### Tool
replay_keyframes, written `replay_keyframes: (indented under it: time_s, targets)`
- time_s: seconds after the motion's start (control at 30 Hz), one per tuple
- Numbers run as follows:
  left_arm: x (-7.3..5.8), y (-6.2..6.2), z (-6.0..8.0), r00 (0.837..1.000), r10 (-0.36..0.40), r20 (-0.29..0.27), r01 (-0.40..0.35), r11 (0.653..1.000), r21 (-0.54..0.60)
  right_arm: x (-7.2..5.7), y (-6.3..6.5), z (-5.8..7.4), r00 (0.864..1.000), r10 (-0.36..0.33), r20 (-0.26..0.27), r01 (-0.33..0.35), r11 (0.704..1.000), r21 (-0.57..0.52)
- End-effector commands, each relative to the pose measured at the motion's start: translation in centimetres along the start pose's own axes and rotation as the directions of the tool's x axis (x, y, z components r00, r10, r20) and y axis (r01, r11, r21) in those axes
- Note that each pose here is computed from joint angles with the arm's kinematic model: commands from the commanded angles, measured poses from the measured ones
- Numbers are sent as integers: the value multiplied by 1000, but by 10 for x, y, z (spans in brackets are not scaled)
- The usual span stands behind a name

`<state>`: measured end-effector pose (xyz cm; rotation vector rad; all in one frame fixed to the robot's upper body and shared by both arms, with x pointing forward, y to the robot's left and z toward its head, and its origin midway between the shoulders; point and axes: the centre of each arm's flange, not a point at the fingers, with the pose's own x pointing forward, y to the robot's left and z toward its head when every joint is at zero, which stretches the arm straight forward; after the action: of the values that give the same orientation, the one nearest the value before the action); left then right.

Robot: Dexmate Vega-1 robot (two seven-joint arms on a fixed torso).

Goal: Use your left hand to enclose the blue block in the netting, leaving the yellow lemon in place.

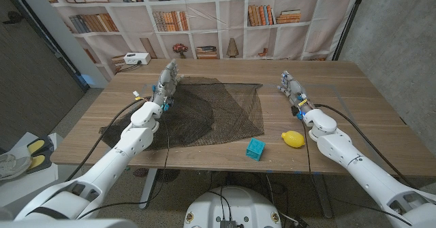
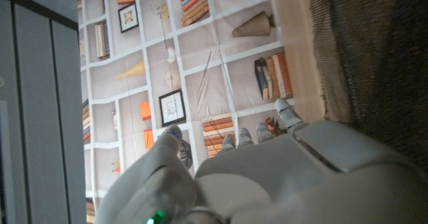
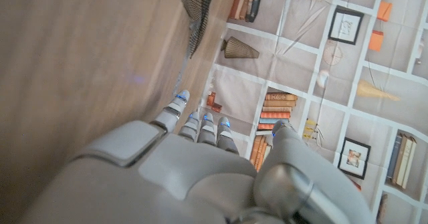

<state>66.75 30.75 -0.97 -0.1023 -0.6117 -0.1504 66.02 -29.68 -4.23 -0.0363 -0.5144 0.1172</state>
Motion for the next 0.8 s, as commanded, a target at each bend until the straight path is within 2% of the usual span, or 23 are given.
replay_keyframes:
  time_s: [0.03,0.23,0.4,0.43,0.47,0.5,0.53,0.57,0.6,0.63,0.67,0.8]
  targets:
    - [-7,27,-1,980,-115,164,125,991,-53,-130,110,42,995,-42,91,41,999,13]
    - [-1,15,6,980,-127,153,126,992,14,-119,96,45,994,-22,107,23,1000,-2]
    - [7,-3,15,978,-149,143,139,987,80,-108,77,46,989,-7,151,10,1000,-19]
    - [8,-8,17,978,-157,140,144,985,98,-106,73,46,987,-4,164,7,1000,-17]
    - [10,-19,22,976,-171,136,153,979,134,-100,63,46,983,7,184,-3,1000,-19]
    - [10,-19,22,977,-168,133,150,979,136,-100,63,46,982,9,187,-6,1000,-18]
    - [11,-25,24,975,-178,133,158,976,152,-98,58,46,981,14,194,-9,1000,-26]
    - [13,-37,29,972,-198,126,173,968,184,-94,48,47,979,20,201,-15,1000,-27]
    - [14,-44,32,971,-206,121,179,963,203,-93,42,48,978,22,207,-18,1000,-22]
    - [14,-44,32,972,-205,119,178,963,204,-93,42,48,978,23,208,-19,1000,-21]
    - [15,-57,38,968,-224,115,191,950,247,-92,32,48,977,28,211,-23,999,-25]
    - [17,-83,50,958,-270,93,224,914,337,-91,13,47,975,33,221,-31,999,-13]
